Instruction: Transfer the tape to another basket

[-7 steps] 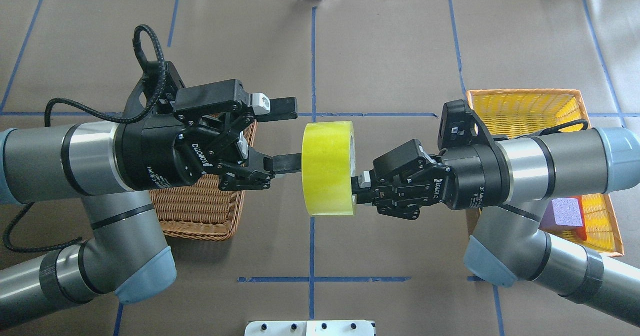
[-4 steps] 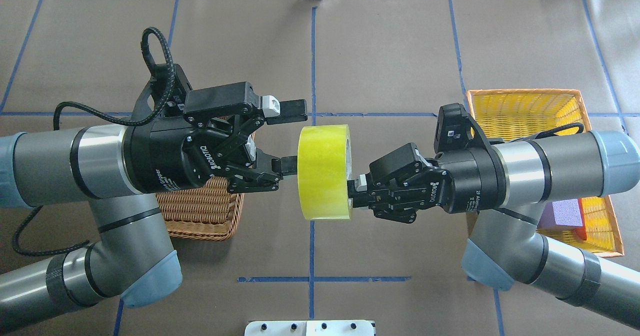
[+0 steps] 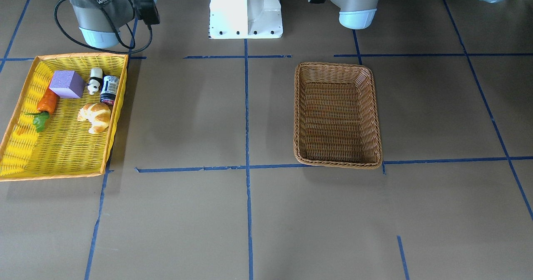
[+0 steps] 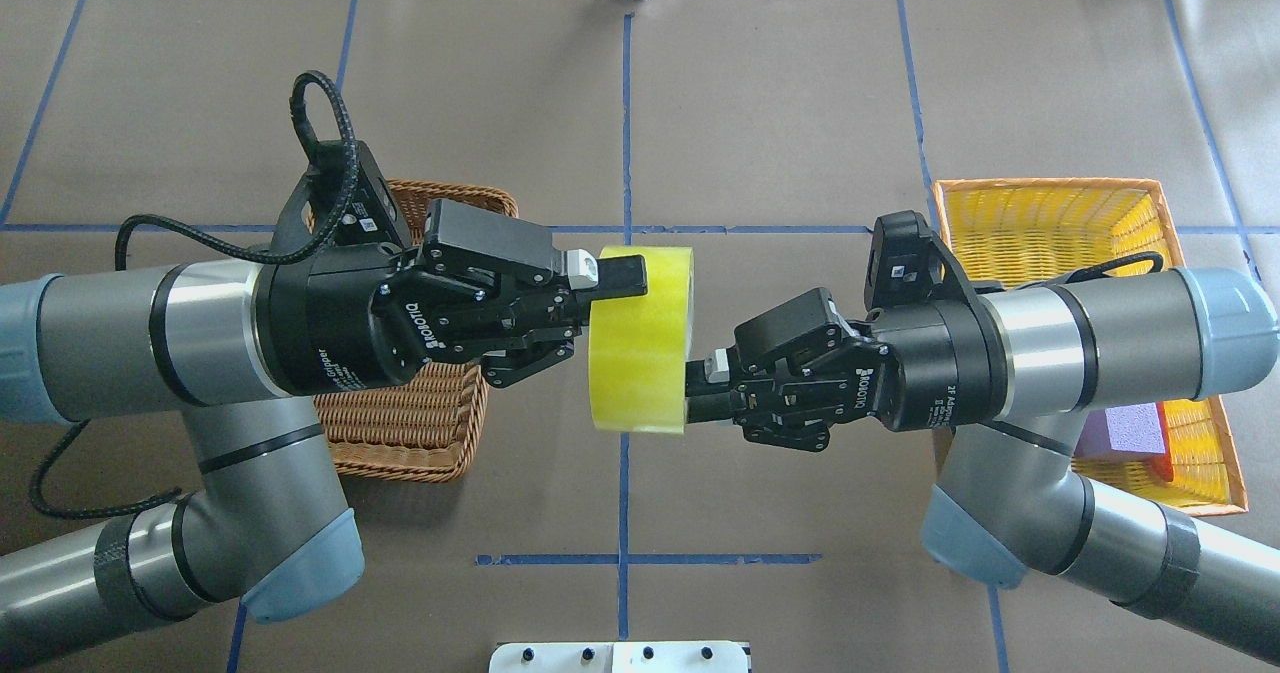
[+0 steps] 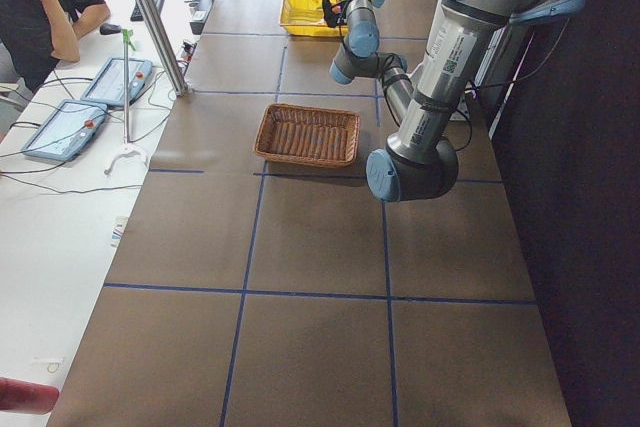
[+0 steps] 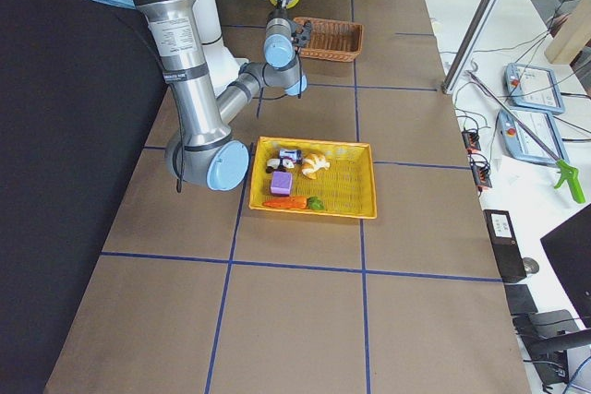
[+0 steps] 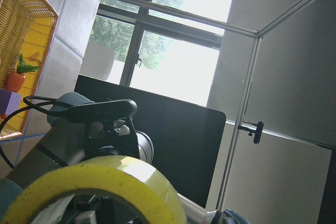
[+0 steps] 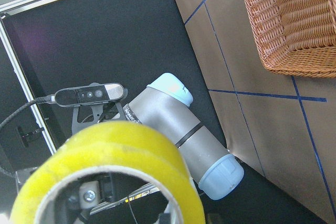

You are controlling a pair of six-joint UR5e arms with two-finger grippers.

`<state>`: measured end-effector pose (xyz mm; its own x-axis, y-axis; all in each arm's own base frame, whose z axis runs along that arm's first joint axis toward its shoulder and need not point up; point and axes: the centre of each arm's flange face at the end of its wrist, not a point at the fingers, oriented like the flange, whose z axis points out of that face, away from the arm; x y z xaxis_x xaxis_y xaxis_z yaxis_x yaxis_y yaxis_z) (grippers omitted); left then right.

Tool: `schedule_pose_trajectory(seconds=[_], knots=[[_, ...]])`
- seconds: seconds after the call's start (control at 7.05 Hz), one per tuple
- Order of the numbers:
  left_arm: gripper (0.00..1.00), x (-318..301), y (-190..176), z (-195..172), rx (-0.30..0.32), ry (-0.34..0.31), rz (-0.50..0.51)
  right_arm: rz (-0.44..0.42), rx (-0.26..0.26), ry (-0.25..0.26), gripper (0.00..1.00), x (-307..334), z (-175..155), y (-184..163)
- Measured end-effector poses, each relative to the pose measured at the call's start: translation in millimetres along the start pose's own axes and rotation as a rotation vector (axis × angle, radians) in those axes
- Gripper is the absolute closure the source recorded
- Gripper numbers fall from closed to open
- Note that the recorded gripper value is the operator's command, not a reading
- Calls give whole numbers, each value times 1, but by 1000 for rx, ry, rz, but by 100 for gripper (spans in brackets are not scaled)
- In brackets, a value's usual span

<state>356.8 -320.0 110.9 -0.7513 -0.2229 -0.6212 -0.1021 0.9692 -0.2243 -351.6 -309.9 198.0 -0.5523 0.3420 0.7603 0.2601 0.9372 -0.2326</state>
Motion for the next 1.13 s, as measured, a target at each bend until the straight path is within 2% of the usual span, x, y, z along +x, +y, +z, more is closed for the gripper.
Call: schedule_pose_trajectory(seconds=[0.71,0.85,1.13], knots=[[100,5,-1,-12,3,12,59,-3,12,0,0,1,-6,-1],[100,9,-6,-21,14,16,71,-5,30,6,0,2,-14,-5],[100,4,-27,-49,71,-22,93,-21,108,28,0,-1,-48,-21]])
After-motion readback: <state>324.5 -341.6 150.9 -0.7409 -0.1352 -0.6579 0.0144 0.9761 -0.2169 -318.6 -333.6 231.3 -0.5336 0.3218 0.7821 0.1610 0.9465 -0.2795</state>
